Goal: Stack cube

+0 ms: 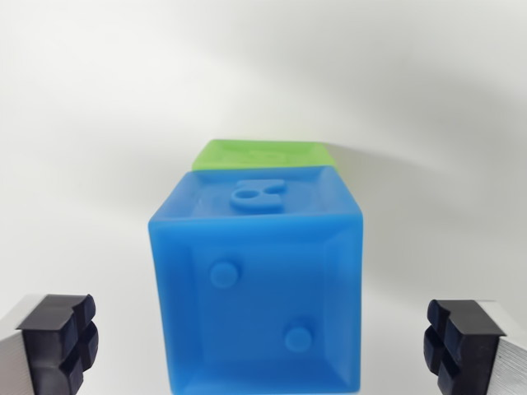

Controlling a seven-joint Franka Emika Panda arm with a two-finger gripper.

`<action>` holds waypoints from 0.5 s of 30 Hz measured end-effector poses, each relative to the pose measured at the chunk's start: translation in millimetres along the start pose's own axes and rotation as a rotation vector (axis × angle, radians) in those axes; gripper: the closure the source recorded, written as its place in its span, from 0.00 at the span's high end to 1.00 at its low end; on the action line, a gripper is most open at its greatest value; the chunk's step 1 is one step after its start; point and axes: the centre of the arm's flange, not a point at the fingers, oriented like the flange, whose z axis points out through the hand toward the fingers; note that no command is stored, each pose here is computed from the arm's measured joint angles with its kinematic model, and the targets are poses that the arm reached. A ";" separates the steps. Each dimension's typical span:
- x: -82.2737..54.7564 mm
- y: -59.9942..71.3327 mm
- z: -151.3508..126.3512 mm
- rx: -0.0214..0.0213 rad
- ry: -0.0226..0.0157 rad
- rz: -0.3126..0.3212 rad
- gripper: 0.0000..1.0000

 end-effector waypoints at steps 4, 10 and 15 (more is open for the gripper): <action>-0.1 -0.2 -12.2 0.0004 0.0003 0.001 1.00; -0.5 -0.2 -35.2 0.0006 0.0015 0.001 1.00; -0.9 0.3 -53.5 0.0002 0.0016 0.001 1.00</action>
